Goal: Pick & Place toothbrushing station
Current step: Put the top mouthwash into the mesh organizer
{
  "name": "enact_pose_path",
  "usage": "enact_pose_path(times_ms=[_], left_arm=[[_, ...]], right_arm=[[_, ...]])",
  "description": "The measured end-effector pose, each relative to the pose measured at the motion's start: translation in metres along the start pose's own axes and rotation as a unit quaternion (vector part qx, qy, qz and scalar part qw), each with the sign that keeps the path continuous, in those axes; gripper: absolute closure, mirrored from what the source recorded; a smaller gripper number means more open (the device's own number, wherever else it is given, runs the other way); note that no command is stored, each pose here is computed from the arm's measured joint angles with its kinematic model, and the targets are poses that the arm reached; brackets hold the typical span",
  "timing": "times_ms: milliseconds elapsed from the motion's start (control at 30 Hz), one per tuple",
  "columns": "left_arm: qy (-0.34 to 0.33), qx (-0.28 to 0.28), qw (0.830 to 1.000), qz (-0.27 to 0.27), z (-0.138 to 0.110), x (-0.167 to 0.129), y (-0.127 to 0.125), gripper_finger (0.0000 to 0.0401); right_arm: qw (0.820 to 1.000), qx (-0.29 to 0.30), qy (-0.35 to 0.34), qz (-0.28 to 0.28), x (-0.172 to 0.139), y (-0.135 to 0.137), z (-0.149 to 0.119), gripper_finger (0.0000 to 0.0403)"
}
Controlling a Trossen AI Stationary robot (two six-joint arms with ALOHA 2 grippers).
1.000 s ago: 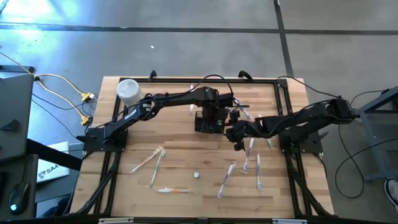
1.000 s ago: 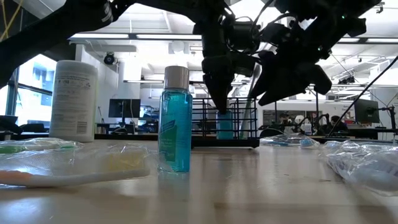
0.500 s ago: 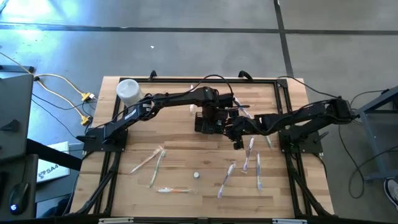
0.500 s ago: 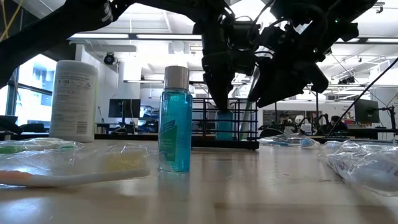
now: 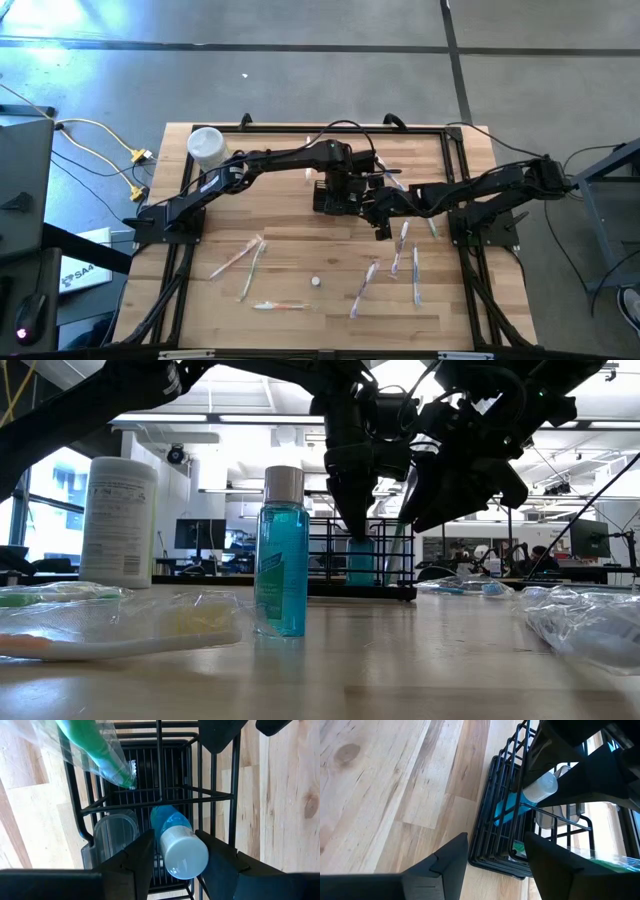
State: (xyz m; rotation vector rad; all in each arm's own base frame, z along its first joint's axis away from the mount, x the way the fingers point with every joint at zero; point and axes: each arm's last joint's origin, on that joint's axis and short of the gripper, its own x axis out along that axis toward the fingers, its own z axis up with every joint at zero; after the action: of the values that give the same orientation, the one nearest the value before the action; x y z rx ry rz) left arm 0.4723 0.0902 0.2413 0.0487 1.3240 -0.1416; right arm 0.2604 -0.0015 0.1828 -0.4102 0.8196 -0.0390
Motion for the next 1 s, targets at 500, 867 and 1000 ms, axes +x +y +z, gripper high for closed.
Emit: enact_pose_path(times_ms=[500, 867, 1000], left_arm=[[0.014, -0.001, 0.999, 0.037, -0.0008, -0.0008, 0.0015, 0.0253], [0.019, 0.002, 0.998, 0.063, -0.0015, -0.0044, 0.0022, 0.0253], [0.021, 0.002, 0.997, 0.072, -0.0026, -0.0087, 0.0019, 0.0253]], right_arm=[[1.000, 0.002, 0.002, 0.001, 0.0002, 0.0001, -0.0007, 0.0215], [1.000, 0.002, 0.003, 0.000, 0.0003, 0.0001, -0.0009, 0.0215], [1.000, 0.003, 0.003, -0.001, 0.0003, 0.0001, -0.0009, 0.0215]])
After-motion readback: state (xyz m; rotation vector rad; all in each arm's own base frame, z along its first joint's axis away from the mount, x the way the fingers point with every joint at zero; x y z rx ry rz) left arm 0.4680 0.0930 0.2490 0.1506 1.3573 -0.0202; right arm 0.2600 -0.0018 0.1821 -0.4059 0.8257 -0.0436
